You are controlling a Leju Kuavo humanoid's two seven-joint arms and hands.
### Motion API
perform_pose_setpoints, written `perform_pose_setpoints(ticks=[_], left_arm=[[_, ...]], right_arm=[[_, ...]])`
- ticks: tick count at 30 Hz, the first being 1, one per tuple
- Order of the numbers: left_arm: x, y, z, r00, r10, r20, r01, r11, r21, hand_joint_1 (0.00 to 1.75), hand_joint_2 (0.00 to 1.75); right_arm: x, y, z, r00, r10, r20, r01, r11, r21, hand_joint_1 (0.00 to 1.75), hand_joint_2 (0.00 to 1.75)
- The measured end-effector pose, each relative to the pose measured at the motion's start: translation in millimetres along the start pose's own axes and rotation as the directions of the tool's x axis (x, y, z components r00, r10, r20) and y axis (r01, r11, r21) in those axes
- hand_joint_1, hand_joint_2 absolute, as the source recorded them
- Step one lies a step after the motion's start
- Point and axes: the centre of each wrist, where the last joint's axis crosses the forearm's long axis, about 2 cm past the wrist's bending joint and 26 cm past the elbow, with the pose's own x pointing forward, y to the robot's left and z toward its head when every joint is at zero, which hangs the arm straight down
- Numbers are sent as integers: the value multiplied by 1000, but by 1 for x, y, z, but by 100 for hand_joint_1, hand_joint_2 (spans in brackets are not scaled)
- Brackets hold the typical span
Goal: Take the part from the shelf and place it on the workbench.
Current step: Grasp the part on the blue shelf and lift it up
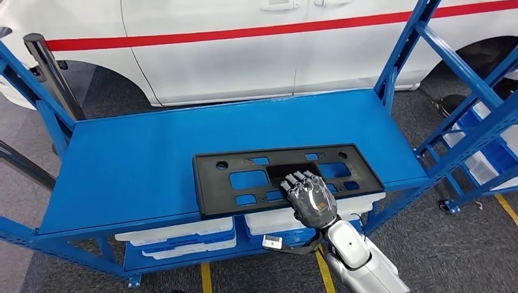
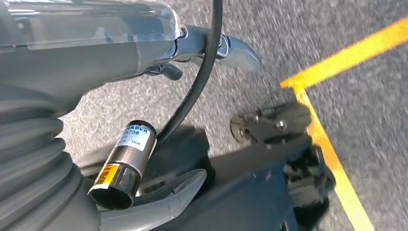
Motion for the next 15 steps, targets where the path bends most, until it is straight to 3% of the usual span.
perform_pose_setpoints(ticks=[15], left_arm=[[2, 1, 0, 1000, 0, 4, 0, 1000, 1, 0, 175]], right_arm=[[1, -1, 0, 1000, -3, 2, 3, 1000, -4, 175, 175]])
